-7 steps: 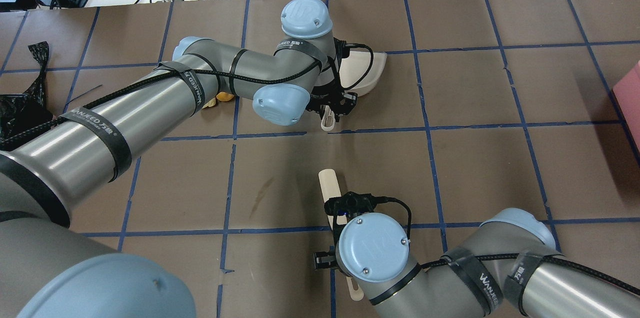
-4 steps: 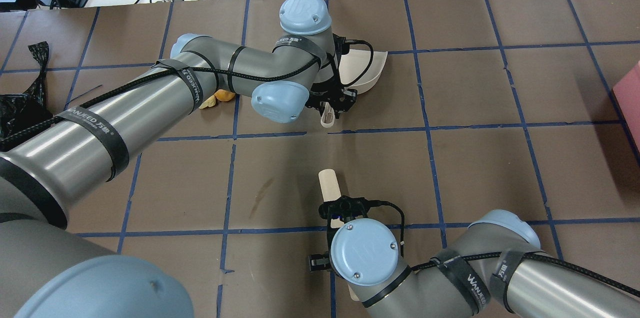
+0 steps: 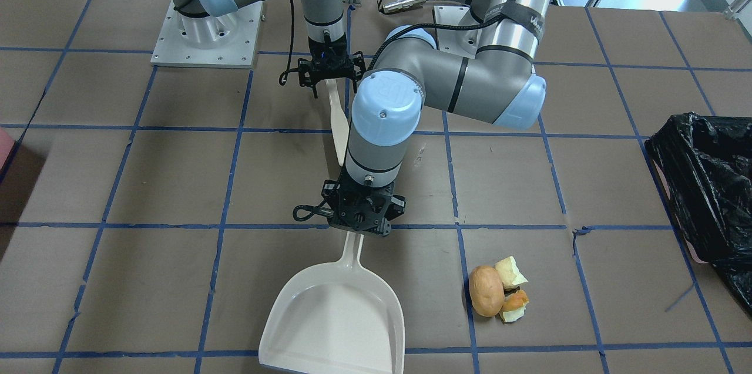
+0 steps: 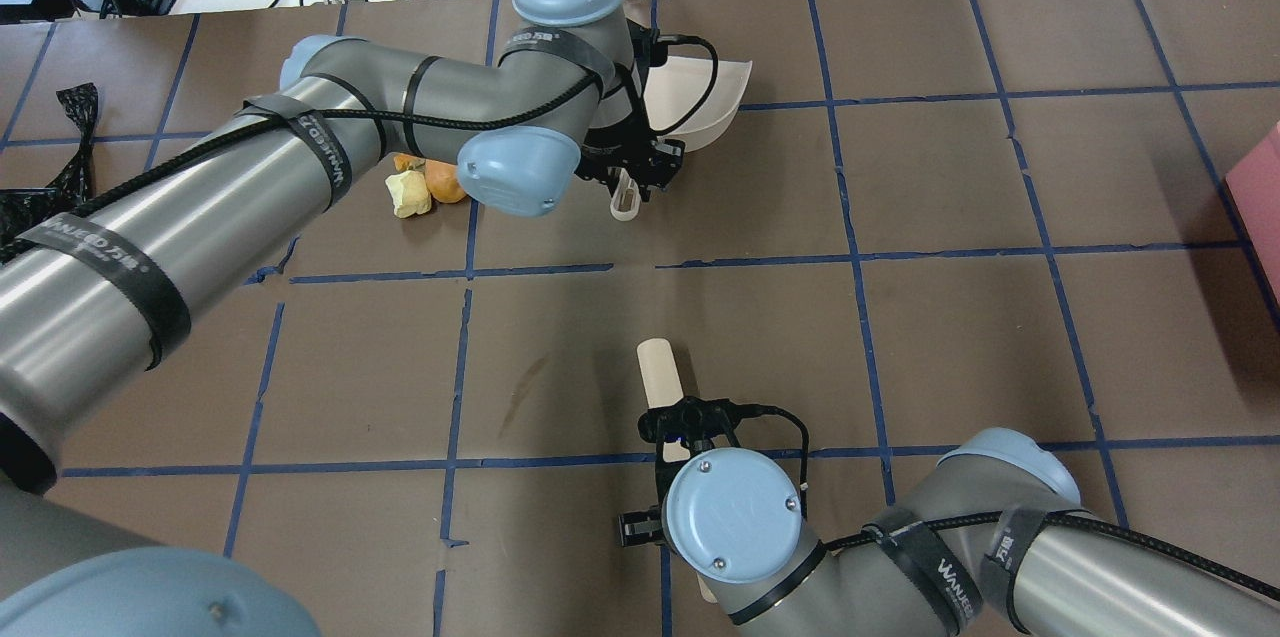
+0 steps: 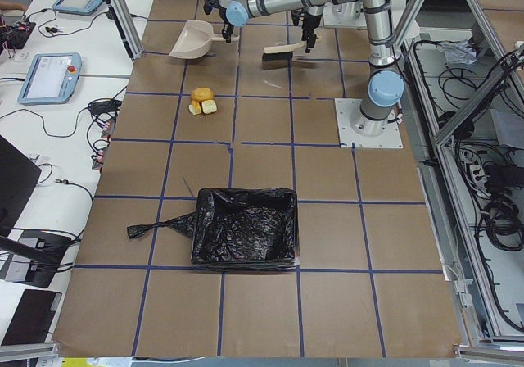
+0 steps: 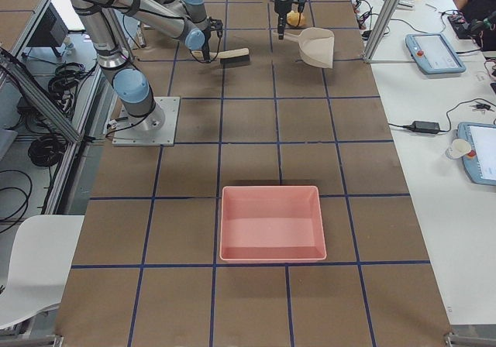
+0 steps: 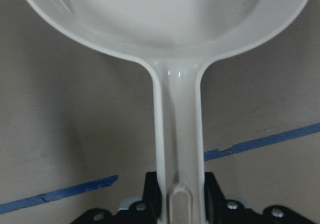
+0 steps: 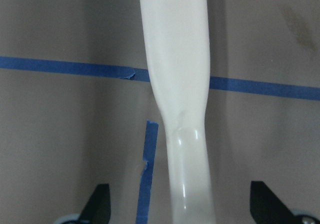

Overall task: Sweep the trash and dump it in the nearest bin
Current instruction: 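Lift the dustpan with the left gripper and set it beside the scraps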

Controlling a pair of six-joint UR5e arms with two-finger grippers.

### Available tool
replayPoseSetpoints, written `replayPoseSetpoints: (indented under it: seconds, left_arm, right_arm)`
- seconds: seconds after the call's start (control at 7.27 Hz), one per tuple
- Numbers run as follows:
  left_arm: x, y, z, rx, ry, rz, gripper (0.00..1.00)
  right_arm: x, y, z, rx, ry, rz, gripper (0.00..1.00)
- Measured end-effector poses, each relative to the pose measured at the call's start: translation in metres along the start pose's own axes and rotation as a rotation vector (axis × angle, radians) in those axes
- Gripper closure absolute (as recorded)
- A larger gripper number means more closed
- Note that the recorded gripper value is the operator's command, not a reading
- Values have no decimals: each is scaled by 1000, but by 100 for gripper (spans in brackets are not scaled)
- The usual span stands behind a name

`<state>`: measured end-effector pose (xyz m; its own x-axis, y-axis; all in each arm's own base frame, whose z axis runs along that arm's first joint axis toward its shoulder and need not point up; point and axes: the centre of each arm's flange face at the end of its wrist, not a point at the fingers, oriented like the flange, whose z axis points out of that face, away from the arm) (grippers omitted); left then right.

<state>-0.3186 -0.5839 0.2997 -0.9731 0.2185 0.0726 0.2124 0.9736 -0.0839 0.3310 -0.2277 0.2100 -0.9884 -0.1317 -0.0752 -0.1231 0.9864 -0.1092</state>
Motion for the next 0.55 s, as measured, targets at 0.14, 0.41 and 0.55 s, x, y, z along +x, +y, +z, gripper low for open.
replayPoseSetpoints:
  seconds: [0.14, 0.41, 0.55]
  left_arm:
    - [-23, 0, -20, -2, -8, 29, 100]
    - [-73, 5, -54, -21, -34, 112, 100]
    - [-98, 10, -72, -28, -38, 140, 100]
  right_arm:
    - [0, 1, -4, 25, -12, -4, 1]
    - [5, 9, -6, 40, -18, -6, 1]
    - [7, 13, -5, 39, -18, -5, 2]
